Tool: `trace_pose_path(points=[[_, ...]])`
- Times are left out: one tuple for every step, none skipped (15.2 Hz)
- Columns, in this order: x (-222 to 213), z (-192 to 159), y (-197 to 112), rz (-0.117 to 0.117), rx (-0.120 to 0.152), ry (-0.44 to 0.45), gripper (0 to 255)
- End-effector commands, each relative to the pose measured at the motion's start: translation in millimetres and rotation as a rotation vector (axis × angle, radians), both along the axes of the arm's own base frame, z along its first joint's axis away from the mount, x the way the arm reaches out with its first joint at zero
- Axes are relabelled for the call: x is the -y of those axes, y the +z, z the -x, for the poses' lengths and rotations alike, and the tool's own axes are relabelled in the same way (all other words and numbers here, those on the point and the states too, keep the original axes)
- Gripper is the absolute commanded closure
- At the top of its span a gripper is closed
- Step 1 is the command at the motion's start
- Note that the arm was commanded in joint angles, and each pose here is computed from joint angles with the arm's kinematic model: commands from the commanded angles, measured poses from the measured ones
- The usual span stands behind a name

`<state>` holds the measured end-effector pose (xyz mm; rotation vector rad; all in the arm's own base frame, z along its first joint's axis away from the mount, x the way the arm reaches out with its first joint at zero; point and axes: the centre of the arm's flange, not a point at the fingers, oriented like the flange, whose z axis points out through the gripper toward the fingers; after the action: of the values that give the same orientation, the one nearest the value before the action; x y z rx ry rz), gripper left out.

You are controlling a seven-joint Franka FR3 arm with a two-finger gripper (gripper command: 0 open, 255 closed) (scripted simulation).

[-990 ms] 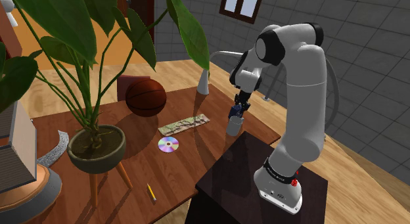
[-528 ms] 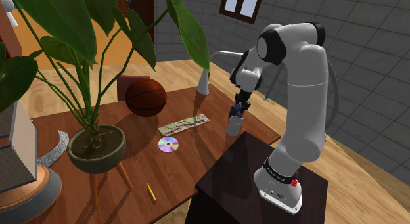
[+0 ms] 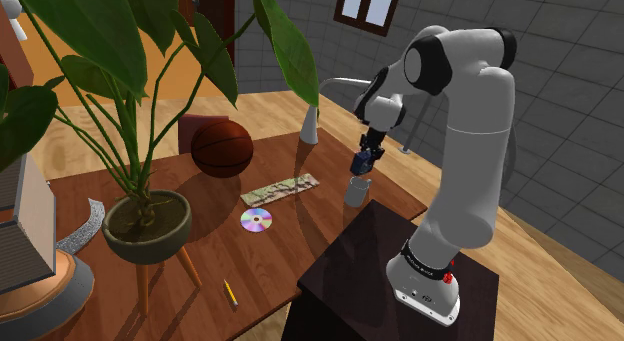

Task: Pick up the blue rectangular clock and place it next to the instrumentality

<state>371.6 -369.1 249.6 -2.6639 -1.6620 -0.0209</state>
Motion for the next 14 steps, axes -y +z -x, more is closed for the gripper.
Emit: trace_pose_path(points=[[1,0,10,0.000,0.000,0.000,255],[1,0,15,0.000,0.000,0.000,255],[1,0,21,0.000,0.000,0.000,255],[1,0,26,0.000,0.000,0.000,255],[1,0,31,0.000,0.000,0.000,255],[1,0,36,0.000,0.000,0.000,255],[1,0,42,0.000,0.000,0.000,255],[1,0,47,0.000,0.000,0.000,255],[1,0,52,0.000,0.000,0.000,255],[1,0,58,0.000,0.000,0.000,255],[1,0,63,0.000,0.000,0.000,255],[1,0,68,0.000,0.000,0.000,255],[1,0,73,0.000,0.000,0.000,255],[1,0,79,0.000,0.000,0.000,255]])
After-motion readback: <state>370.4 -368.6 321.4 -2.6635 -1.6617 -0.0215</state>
